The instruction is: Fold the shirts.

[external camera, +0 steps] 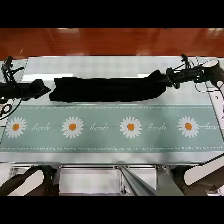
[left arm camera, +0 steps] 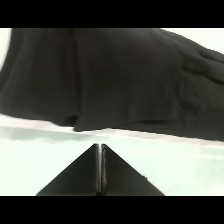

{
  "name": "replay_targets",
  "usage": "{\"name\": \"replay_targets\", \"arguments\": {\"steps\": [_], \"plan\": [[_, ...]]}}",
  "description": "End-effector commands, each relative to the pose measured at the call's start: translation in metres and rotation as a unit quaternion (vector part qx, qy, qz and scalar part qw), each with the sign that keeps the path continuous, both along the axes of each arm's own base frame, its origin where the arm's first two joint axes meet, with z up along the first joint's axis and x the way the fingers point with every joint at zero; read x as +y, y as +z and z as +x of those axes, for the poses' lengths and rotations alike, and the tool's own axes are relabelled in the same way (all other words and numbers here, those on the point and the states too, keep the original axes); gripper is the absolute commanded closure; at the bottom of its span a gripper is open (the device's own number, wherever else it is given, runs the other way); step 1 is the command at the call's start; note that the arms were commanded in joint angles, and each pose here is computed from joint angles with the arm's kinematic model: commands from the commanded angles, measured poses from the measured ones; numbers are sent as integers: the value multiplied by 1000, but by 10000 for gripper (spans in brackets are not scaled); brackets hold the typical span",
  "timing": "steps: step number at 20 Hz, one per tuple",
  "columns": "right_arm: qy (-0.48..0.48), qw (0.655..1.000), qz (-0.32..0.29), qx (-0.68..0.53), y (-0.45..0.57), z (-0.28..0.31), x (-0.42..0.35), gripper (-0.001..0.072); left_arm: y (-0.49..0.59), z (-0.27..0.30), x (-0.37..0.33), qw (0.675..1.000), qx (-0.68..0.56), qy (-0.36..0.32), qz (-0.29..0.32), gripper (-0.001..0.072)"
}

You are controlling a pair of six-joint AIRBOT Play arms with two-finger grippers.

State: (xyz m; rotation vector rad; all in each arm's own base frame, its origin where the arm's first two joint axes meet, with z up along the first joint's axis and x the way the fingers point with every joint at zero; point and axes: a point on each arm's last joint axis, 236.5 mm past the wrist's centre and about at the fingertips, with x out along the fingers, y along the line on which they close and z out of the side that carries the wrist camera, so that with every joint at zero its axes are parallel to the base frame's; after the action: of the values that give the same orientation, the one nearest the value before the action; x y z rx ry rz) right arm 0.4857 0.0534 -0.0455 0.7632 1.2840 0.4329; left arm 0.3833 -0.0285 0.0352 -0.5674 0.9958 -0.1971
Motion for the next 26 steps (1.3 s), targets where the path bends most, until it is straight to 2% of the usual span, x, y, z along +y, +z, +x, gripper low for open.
{"name": "replay_targets", "arguments": {"steps": [1,5,9,13,16,20,26], "plan": [[5,998,-59,-28,31,-9,-16,690,11,6,-33,998,-31,-46,-15,686],[-8,994,-85,-65,77,-39,-30,690,10,21,-104,992,-60,-109,-7,686],[-29,989,-101,-108,125,-84,-41,690,1,33,-220,976,-59,-207,-21,686],[-34,984,-109,-135,156,-129,-35,690,-14,30,-338,946,-39,-319,-39,687],[-37,980,-115,-157,177,-152,-26,690,-26,11,-404,925,10,-376,-63,686],[-42,974,-121,-188,204,-169,-17,690,-47,-24,-463,903,52,-418,-77,686],[-38,974,-93,-205,220,-174,-3,689,-67,-85,-493,867,121,-473,-101,686]]}}
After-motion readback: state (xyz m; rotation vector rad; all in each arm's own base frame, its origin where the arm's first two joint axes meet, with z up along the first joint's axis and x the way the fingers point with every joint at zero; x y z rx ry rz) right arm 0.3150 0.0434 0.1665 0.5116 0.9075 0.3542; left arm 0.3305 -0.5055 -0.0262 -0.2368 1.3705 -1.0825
